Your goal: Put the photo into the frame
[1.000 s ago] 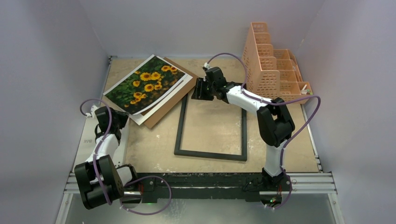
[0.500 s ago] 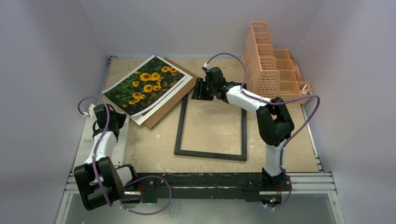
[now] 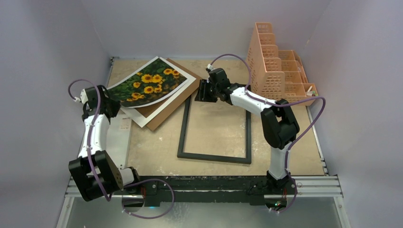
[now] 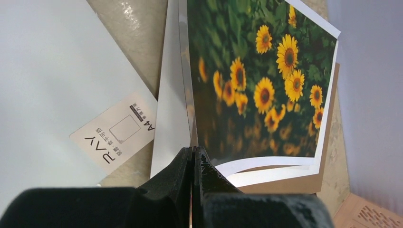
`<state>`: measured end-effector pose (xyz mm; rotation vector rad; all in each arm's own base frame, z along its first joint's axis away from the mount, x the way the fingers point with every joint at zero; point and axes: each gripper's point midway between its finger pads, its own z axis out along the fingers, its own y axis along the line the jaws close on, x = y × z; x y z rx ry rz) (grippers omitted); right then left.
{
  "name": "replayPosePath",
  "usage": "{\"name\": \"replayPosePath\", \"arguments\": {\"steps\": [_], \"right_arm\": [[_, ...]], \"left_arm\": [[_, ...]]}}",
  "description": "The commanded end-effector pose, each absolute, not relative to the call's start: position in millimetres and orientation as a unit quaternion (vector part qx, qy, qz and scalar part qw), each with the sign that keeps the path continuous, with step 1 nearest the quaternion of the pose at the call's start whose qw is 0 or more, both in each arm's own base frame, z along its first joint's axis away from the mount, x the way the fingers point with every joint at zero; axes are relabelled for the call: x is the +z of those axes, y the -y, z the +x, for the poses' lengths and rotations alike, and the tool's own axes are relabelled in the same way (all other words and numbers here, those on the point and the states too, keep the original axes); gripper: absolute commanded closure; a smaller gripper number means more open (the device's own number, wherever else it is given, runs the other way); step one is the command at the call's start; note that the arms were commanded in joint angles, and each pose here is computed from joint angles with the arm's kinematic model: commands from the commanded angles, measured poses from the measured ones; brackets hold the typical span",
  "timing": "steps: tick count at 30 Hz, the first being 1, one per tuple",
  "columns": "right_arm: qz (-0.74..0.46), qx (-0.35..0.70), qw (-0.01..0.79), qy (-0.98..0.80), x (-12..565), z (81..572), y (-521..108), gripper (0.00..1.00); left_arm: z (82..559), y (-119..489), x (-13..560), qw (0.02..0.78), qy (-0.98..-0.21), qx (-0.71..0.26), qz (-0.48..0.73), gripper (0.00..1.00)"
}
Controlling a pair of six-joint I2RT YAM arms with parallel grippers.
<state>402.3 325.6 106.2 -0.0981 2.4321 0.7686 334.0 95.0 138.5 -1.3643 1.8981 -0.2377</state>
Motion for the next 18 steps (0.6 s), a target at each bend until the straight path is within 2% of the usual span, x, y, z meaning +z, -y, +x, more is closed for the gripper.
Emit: {"name": "replayPosePath", "arguments": {"steps": [1, 8, 13, 18], "right_arm": [[-0.047, 0.308, 0.320, -0.895, 141.4, 407.5, -329.0, 0.50], [-0.047, 0.311, 0.328, -0.891, 148.5, 408.2, -328.8, 0.49], [-0.047, 0.314, 0.330, -0.889, 153.5, 409.2, -329.8, 0.49], [-0.028, 0.318, 0.330, -0.889, 159.5, 411.1, -330.6, 0.49]], "left_arm": [[333.6, -96.5, 158.3, 0.369, -0.760, -0.085, -0.528, 1.00], [329.3, -94.7, 189.9, 0.366, -0.768, -0.082, -0.519, 1.00], [321.9, -79.8, 210.0, 0.360, -0.769, -0.114, -0.516, 1.00], [322.2, -52.8, 218.5, 0.343, -0.763, -0.188, -0.515, 1.00]]}}
